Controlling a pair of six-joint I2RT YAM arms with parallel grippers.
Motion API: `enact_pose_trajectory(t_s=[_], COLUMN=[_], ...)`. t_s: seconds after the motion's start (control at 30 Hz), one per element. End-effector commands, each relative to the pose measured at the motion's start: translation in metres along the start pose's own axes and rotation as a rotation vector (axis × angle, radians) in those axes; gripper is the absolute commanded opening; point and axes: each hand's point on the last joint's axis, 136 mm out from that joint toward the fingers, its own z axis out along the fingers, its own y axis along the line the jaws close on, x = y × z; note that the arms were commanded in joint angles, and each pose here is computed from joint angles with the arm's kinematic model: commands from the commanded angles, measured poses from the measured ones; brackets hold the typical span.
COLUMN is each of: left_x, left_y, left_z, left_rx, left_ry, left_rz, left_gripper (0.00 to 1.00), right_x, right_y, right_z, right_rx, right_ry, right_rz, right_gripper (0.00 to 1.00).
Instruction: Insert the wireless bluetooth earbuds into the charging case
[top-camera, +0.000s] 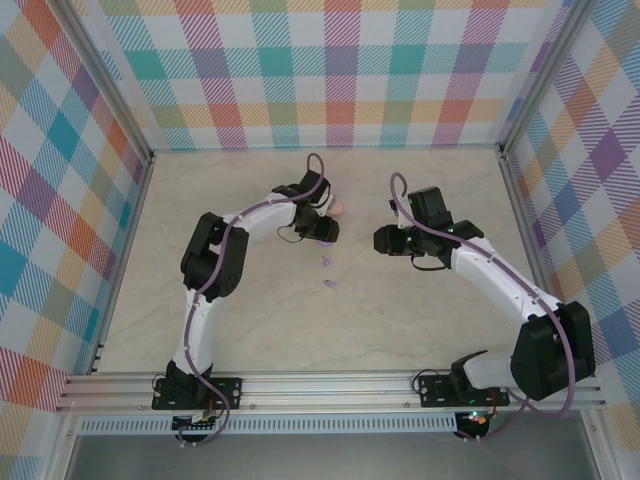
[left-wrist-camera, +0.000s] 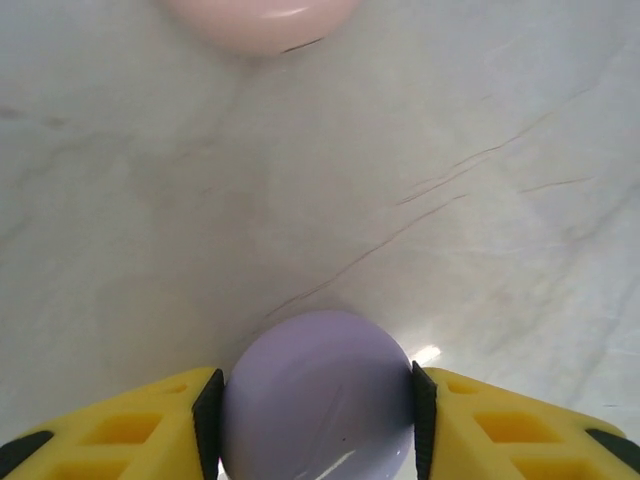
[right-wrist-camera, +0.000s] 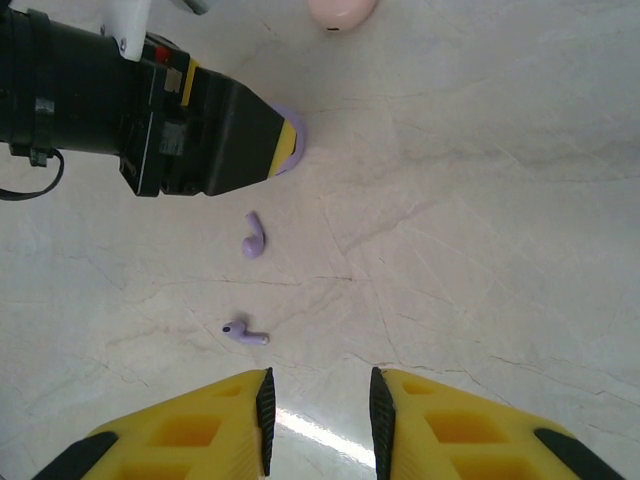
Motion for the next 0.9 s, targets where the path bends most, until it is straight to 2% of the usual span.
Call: enact_pose_trajectory(t_s=[0.0, 0.1, 0.33, 0.43, 0.73, 0.87], left_x=[0.017, 0.015, 0.007, 0.003, -0.005, 0.001], left_y=[-0.008, -0.011, -0.008, -0.005, 0.006, 0.014], left_z=[0.008, 0.006, -0.01, -0.02, -0.067, -0.065], left_rx=[0.014, 0.024, -0.013, -0.011, 0.19, 0.261], left_ry=[0.086, 0.081, 0.039, 0.015, -0.139, -0.16], left_rz=[0.041, 0.043, 0.046, 0.021, -0.221, -0.349], left_gripper=[0.49, 0.51, 0.67, 0.7, 0.7, 0.67], right_x=[-0.002, -0.001, -0.008, -0.011, -0.027, -0.035], right_y=[-0.005, -0.009, -0.011, -0.01, 0.009, 0.009], right_z=[0.002, 0.007, 0.024, 0.036, 0.068, 0.088], right_rx=[0.01, 0.0, -0.078, -0.107, -0.265, -0.288], right_ry=[0.008, 0.012, 0.045, 0.072, 0.134, 0.158], right_rz=[0.037, 0.06, 0.083, 0.088, 0.086, 0.142], right_gripper=[0.35, 0.35, 0.35, 0.35, 0.37, 0.36])
